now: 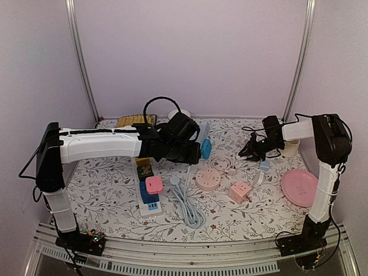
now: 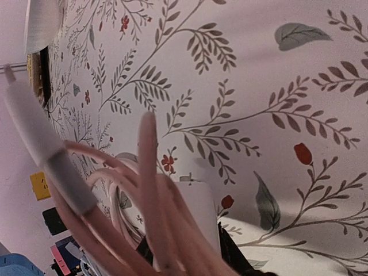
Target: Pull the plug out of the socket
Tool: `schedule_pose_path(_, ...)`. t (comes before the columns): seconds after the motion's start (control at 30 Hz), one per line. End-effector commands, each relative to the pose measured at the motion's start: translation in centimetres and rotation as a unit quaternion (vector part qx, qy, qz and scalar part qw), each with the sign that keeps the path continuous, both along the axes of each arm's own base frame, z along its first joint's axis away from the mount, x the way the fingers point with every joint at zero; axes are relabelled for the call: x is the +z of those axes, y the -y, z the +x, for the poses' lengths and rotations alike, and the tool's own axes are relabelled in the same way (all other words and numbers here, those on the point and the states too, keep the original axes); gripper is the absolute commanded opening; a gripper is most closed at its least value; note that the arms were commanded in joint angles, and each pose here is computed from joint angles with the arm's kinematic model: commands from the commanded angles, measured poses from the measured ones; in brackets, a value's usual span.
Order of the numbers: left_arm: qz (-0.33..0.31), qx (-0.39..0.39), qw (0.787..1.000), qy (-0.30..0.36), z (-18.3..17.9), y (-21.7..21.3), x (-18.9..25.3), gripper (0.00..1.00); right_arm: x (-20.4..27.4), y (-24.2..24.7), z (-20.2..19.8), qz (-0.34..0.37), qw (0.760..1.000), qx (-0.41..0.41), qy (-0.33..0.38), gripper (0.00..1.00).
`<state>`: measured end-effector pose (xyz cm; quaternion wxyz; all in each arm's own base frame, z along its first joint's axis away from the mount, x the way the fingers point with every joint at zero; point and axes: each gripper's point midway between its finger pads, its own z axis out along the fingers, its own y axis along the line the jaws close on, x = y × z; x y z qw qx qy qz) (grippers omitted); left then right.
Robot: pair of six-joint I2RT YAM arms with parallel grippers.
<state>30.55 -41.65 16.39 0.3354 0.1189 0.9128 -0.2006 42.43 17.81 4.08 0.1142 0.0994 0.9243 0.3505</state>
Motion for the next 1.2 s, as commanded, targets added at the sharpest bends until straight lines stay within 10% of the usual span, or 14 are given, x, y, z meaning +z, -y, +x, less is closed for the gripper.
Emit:
schedule_pose_path(0.0, -0.037, -0.002, 0.999, 0.037, 0.2, 0.5, 4.3, 0.00, -1.0, 1.7, 0.9, -0.015, 1.000, -0.010, 0.002, 0.17)
schedule_pose_path(0.47, -0.041, -0.019, 0.998, 0.042, 0.8, 2.1, 4.9, 0.00, 0.8, 5.8, -2.4, -0.059, 0.997, -0.039, 0.011, 0.67)
schedule_pose_path(1.17, -0.070, -0.045, 0.996, 0.037, 1.3, 4.6, 5.1, 0.00, 10.4, 4.2, -7.4, 0.003, 0.995, -0.017, 0.103, 0.90)
